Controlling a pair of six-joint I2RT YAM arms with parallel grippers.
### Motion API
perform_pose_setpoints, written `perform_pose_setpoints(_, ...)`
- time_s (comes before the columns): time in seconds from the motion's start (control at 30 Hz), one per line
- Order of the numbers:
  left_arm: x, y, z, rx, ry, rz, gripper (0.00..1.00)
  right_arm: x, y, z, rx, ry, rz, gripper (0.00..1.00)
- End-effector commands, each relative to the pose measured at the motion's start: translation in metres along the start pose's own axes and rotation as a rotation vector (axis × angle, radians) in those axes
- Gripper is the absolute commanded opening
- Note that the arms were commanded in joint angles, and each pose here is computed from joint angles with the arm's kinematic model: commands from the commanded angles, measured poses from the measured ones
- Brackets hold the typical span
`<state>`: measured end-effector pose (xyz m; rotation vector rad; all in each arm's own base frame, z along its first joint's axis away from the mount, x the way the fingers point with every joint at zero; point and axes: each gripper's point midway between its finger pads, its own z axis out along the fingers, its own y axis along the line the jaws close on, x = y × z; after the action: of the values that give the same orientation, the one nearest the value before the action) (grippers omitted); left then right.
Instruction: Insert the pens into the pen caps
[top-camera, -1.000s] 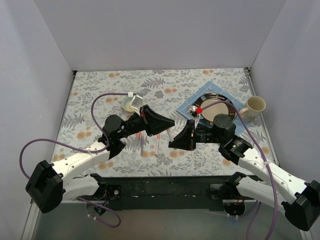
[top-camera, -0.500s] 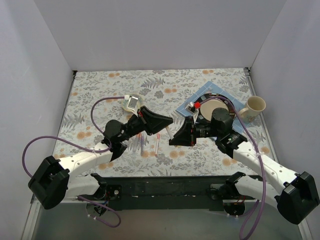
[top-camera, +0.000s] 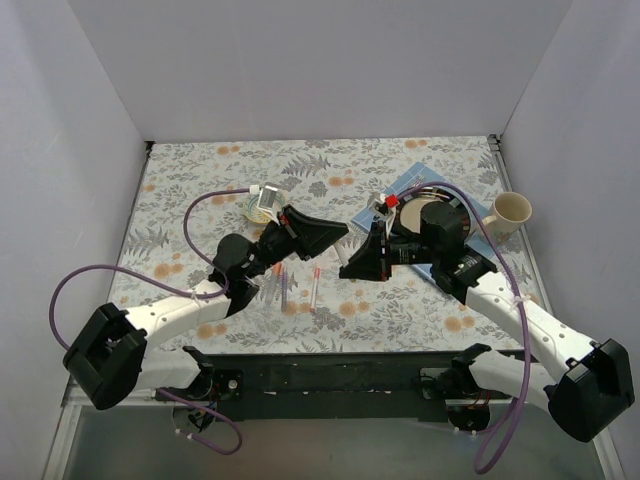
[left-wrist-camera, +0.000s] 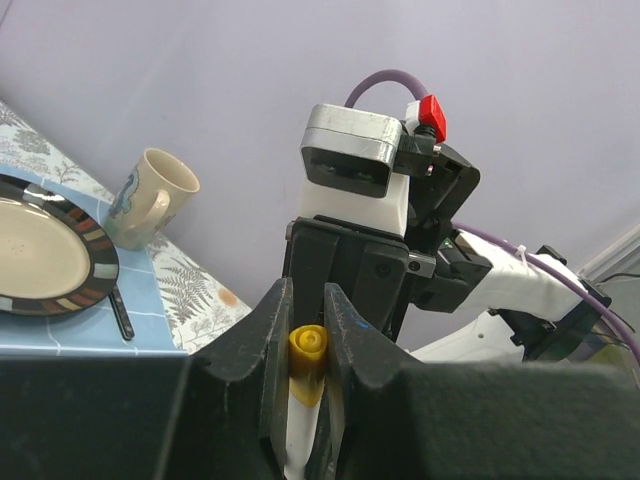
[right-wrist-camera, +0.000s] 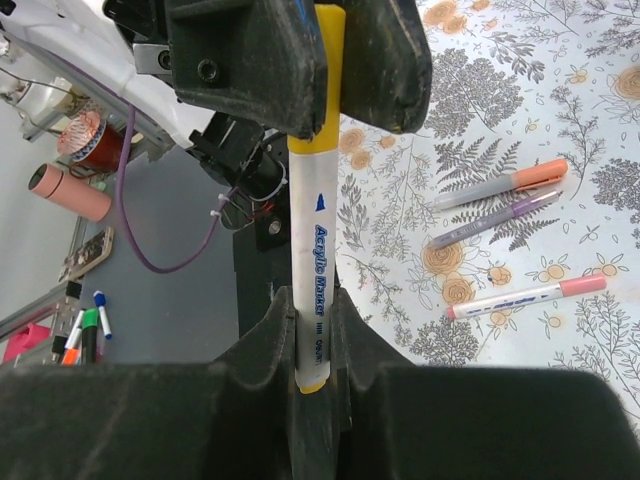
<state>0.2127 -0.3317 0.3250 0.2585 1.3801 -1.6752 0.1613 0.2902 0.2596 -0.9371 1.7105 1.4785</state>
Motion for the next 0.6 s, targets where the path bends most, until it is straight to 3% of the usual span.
perform_pose_setpoints(0.0,0.132,-0.010,-0.056,0.004,0.572,-0.234,0.00,-0.166,0.008,-0.030,0.196,-0.471,-0.432,0.01)
perform_pose_setpoints(0.1,0.093,0.005,-0.042,-0.091,0.502,-0.158,0.00,-0.133,0.012,-0.025,0.127,-0.416,-0.366,0.01)
perform_pose_setpoints(0.13,0.088,0.014,-0.045,-0.151,0.509,-0.166,0.00,-0.114,0.005,-0.024,0.129,-0.379,-0.318,0.14)
perform_pose_setpoints(0.2,0.050,0.028,-0.035,-0.215,0.435,-0.118,0.00,-0.092,0.008,-0.025,0.108,-0.334,-0.288,0.26)
perform_pose_setpoints(0.23,0.043,0.035,-0.036,-0.254,0.433,-0.126,0.00,-0.078,0.006,-0.025,0.106,-0.301,-0.252,0.39)
perform_pose_setpoints(0.33,0.011,0.054,-0.036,-0.323,0.389,-0.099,0.00,-0.043,0.013,-0.032,0.082,-0.260,-0.186,0.59)
perform_pose_setpoints(0.47,-0.023,0.100,-0.060,-0.477,0.366,-0.066,0.00,-0.008,0.015,-0.039,0.085,-0.237,-0.099,0.72)
perform_pose_setpoints(0.57,-0.029,0.160,-0.102,-0.797,0.456,0.070,0.00,-0.005,0.015,-0.044,0.119,-0.264,-0.068,0.78)
